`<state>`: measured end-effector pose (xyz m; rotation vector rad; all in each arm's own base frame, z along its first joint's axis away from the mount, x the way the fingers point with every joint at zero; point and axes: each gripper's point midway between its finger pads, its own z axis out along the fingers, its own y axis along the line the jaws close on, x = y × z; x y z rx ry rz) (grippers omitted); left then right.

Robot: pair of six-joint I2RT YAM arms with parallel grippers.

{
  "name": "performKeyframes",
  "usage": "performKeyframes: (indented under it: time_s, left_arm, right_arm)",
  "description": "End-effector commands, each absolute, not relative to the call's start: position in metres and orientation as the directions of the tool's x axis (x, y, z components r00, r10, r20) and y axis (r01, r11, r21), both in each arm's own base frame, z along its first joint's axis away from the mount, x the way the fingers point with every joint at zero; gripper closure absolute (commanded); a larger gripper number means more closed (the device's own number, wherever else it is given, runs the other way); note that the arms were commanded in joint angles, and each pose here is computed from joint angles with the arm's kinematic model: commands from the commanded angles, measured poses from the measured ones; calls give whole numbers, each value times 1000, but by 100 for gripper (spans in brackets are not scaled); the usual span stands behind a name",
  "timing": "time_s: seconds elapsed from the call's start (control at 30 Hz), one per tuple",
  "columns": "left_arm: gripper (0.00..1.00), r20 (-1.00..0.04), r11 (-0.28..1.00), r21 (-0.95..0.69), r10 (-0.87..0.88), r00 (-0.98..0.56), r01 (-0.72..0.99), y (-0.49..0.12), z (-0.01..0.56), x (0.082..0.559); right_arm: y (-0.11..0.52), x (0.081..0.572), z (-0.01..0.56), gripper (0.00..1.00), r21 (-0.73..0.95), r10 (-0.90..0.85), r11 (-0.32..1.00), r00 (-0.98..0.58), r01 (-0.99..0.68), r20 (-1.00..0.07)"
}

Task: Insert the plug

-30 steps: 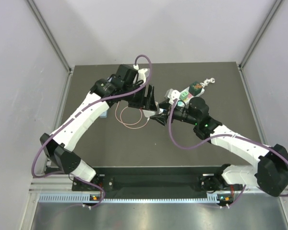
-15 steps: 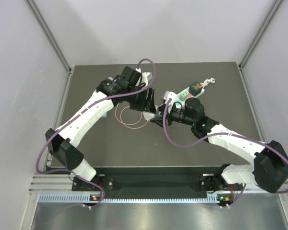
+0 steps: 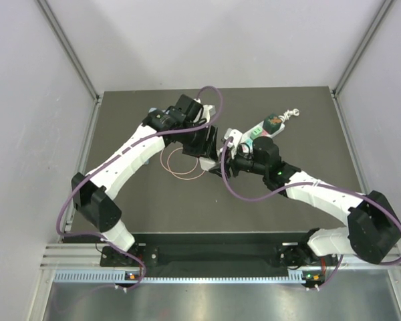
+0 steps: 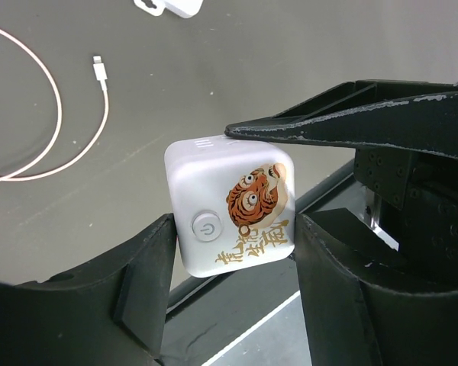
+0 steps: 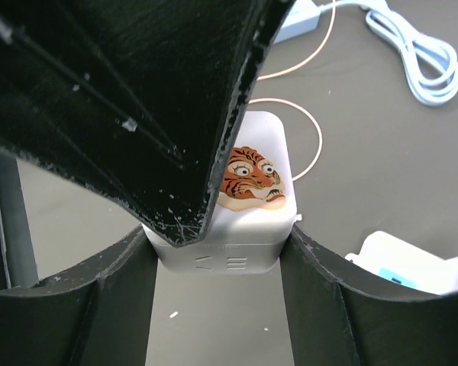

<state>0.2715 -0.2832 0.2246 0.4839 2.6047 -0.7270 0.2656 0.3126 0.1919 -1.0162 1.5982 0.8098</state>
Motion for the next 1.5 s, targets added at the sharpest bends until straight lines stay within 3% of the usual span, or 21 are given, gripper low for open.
performKeyframes:
  time_s: [0.0,0.07,0.1,0.27,0.53,0.73,1.0,1.47]
  left_arm:
    - [100,-468,862,-305,234,-852,404,-264,221,279]
    - [100,-481,891,-252,224,-848,378,-248,218,288]
    - [100,-493,894,-249,213,-843,372,-243,220,291]
    - [100,-537,909,-258,146,-831,326,-206,216,307]
    - [100,-607,948,-252,4,-795,197,-108,207,344]
    - [100,-645,976,-160,9,-764,146,-54,186,368]
    - [100,-761,969,-199,-57,-646,149,-23,188,400]
    - [100,-710,911,-304,-21,-704,280,-18,164,399]
  right_arm:
    - [327,276,267,65,-43,-60,430,18,-902,-998]
    - [324,272,275,58,-32,-36,431,19,-902,-999]
    - [323,269,278,41,-29,-25,427,20,-904,-999]
    - [309,246,295,0,-34,40,409,55,-912,-998]
    - [289,222,296,0,29,119,413,23,-910,-993]
    - [287,219,285,0,48,123,412,4,-910,-992]
    - [288,224,274,0,23,75,423,10,-906,-997]
    - [284,225,270,0,-46,21,415,60,-909,-998]
